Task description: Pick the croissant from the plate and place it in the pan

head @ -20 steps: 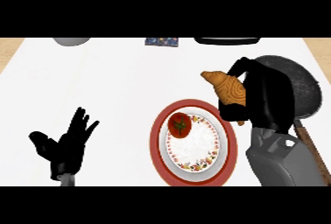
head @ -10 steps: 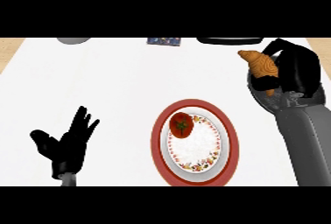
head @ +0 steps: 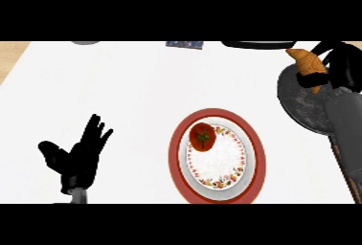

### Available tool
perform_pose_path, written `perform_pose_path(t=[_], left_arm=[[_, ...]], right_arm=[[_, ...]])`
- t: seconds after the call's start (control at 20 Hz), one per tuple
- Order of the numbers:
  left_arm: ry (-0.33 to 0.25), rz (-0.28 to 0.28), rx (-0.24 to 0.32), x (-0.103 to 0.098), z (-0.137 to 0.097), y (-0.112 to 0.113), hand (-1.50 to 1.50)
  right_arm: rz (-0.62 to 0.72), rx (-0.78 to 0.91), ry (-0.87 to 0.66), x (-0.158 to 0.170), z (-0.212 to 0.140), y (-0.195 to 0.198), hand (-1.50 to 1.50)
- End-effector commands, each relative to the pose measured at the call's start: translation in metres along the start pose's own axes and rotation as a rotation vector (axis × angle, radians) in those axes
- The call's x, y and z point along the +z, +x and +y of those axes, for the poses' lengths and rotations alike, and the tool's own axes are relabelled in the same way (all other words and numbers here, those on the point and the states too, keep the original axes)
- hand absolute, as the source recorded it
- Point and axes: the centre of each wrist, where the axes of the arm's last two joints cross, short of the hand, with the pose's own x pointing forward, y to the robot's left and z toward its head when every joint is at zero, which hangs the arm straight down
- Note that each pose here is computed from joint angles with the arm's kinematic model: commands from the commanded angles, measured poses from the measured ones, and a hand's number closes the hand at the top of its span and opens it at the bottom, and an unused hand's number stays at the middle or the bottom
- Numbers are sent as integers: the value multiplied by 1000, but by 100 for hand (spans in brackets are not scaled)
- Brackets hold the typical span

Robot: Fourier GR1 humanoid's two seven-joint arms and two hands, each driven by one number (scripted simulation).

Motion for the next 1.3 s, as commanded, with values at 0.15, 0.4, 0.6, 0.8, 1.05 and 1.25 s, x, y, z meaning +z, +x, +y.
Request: perform_pose_path(t=[0.15, 0.4, 0.6, 0.8, 1.05, 1.25], left_arm=[[-23, 33, -7, -3, -10, -6, 0], [-20, 31, -18, -7, -2, -2, 0], [1, 34, -19, -1, -3, -14, 0], [3, 54, -2, -4, 4, -8, 0], [11, 50, 0, 3, 1, -16, 0], [36, 50, -3, 3, 4, -14, 0]], right_arm=[[136, 111, 214, -2, 17, -51, -150], [76, 70, 153, -8, 16, -53, -150], [33, -146, 95, -9, 9, -65, -150], [26, -479, 70, -29, -7, -40, -150], [81, -749, 54, -26, -21, -77, -150], [54, -890, 103, -12, -27, -117, -150]])
